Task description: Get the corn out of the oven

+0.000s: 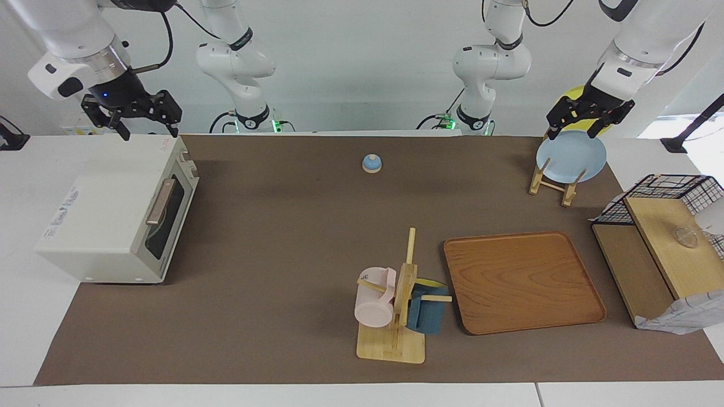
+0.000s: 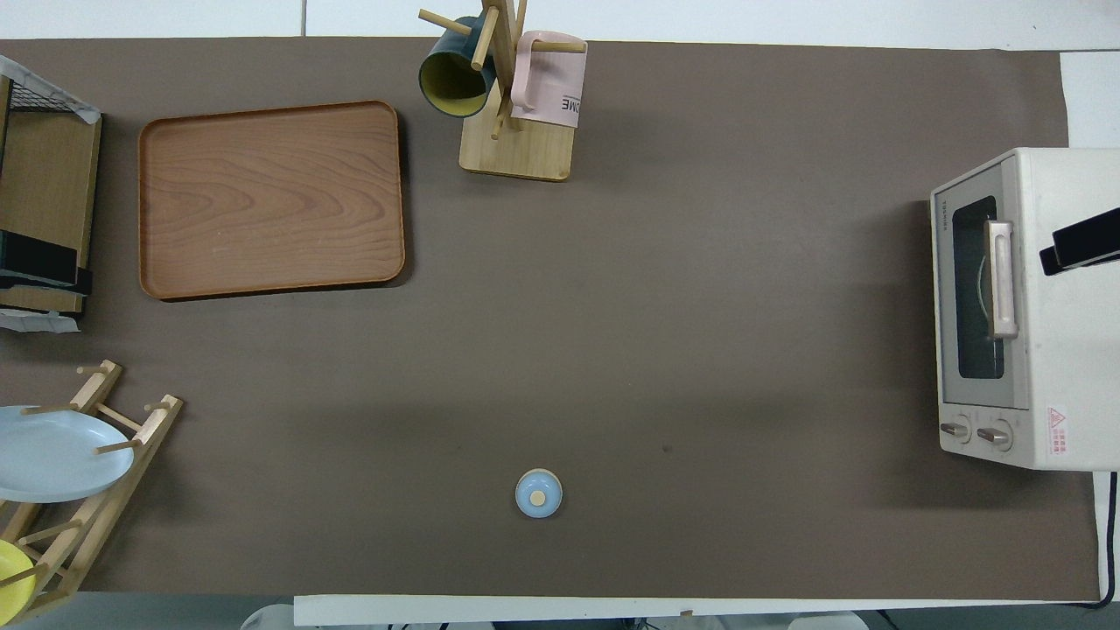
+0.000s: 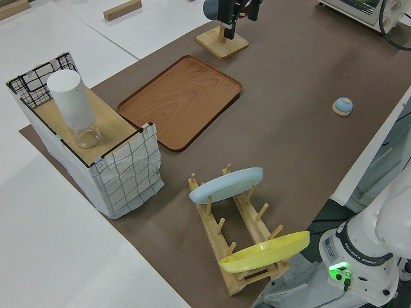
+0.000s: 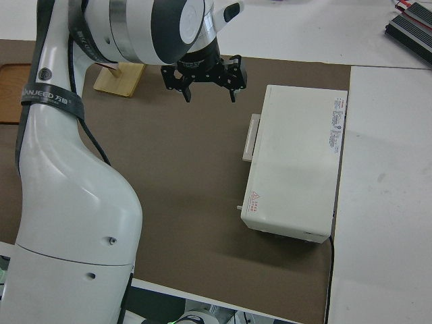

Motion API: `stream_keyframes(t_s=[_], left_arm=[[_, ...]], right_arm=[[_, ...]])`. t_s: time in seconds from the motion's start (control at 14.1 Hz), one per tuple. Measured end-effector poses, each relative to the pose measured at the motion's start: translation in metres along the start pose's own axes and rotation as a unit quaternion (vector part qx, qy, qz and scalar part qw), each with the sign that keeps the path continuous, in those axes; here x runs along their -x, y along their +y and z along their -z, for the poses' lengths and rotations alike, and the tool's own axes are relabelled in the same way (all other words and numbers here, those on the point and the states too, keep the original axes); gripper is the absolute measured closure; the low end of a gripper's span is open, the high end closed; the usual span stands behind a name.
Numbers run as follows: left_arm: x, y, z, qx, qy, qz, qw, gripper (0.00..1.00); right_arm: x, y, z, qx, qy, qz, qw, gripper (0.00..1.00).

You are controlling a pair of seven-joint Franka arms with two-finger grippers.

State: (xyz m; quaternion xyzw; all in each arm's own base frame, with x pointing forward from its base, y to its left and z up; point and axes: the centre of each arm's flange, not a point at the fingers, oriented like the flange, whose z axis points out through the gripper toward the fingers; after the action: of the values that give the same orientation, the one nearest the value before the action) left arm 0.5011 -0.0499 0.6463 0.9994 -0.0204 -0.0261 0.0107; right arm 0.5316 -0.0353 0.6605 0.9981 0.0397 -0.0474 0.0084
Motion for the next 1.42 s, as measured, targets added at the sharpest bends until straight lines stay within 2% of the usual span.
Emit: stream_keyframes(t_s=[0.57,0.64,0.85,0.92,1.06,1.21,1.42], left_arm=[[0.000,0.000,0.000,0.000,0.000,0.000,1.000,0.00],[0.000,0.000,0.000,0.000,0.000,0.000,1.000,0.00],[0.000,0.000,0.000,0.000,0.000,0.000,1.000,0.00],[0.000,0.000,0.000,0.000,0.000,0.000,1.000,0.00],[0.000,0.000,0.000,0.000,0.000,0.000,1.000,0.00],[0.000,0.000,0.000,0.000,0.000,0.000,1.000,0.00],[0.000,0.000,0.000,0.000,0.000,0.000,1.000,0.00]], right_arm=[[-0.001,-0.001,-0.001,0.000,0.001,0.001,1.000,0.00],[-0.003,-0.002,-0.002,0.001,0.008,0.003,1.000,0.07],[-0.011,-0.003,-0.017,0.014,0.020,0.018,1.000,0.43],[-0.014,-0.003,-0.029,0.033,0.017,0.027,0.999,0.56],[-0.025,-0.014,-0.063,0.088,0.003,0.055,0.995,0.74],[-0.034,-0.030,-0.098,0.124,-0.010,0.085,0.989,0.98],[-0.048,-0.028,-0.145,0.161,-0.034,0.105,0.981,0.99]])
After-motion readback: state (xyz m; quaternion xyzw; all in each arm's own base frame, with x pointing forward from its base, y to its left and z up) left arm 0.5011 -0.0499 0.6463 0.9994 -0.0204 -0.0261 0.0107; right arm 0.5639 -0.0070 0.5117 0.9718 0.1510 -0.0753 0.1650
